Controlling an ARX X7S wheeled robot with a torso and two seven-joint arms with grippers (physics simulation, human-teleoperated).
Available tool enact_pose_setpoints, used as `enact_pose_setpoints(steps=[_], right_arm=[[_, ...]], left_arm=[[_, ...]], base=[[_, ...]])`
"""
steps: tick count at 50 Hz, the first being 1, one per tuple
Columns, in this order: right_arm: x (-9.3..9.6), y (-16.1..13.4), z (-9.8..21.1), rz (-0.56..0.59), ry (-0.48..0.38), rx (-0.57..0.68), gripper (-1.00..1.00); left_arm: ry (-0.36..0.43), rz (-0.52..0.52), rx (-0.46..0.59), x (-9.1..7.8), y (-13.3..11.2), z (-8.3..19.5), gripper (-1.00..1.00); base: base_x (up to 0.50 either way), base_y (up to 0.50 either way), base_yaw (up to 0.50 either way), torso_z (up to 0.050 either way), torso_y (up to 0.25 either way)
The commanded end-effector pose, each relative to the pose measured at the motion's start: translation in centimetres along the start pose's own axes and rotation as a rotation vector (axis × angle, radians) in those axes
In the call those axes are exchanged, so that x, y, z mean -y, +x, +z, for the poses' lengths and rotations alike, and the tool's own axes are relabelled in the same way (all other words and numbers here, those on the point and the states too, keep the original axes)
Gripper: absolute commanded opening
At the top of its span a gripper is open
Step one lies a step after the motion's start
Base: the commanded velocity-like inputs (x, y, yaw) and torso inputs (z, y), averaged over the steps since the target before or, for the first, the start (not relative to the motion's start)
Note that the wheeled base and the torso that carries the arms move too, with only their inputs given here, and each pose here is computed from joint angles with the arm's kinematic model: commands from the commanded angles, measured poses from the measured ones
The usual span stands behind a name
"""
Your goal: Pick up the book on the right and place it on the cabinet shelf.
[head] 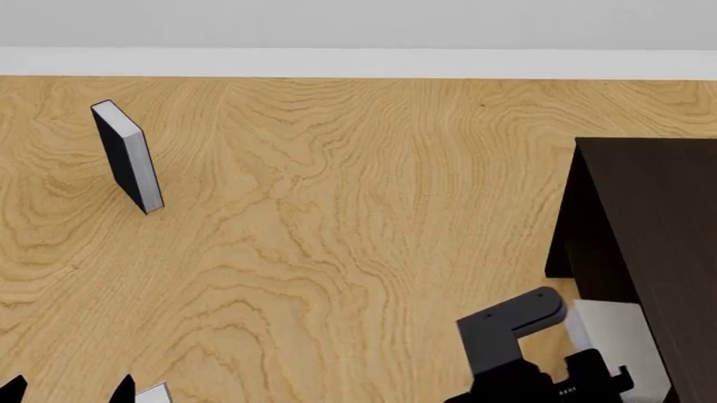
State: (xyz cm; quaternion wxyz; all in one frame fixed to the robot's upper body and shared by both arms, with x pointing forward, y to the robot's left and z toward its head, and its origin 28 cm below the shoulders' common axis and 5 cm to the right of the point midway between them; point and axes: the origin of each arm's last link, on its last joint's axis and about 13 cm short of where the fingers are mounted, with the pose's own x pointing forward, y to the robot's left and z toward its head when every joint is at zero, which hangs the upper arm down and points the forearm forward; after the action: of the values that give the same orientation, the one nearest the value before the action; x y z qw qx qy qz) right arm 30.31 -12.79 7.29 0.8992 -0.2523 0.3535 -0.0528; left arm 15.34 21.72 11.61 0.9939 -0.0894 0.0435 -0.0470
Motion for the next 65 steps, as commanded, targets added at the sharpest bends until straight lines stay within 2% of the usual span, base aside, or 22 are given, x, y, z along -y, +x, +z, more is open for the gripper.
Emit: enact_pose_setpoints(steps=[1,27,56,65], right_arm=[[1.8,0.2,-0.3,-0.166,-0.025,-0.010,1.00],[2.8,0.9,-1.3,-0.202,-0.003,-0.046,1.00],[3.7,2.7,-0.7,-0.249,0.016,0.000,1.00],[3.9,3.1,-0.5,-0.232,0.040,0.016,1.00]], left_arm=[[0.001,0.002,0.000,0.0,0.0,0.0,1.00],[0.006,0.004,-0.001,0.0,0.0,0.0,1.00],[0.006,0.002,-0.002,0.0,0.0,0.0,1.00],[0.006,0.004,0.001,-0.1,-0.1,0.0,1.00]], base=[[0.00,0.00,0.00,0.000,0.000],[0.00,0.00,0.00,0.000,0.000],[0.00,0.00,0.00,0.000,0.000],[0.00,0.00,0.00,0.000,0.000]])
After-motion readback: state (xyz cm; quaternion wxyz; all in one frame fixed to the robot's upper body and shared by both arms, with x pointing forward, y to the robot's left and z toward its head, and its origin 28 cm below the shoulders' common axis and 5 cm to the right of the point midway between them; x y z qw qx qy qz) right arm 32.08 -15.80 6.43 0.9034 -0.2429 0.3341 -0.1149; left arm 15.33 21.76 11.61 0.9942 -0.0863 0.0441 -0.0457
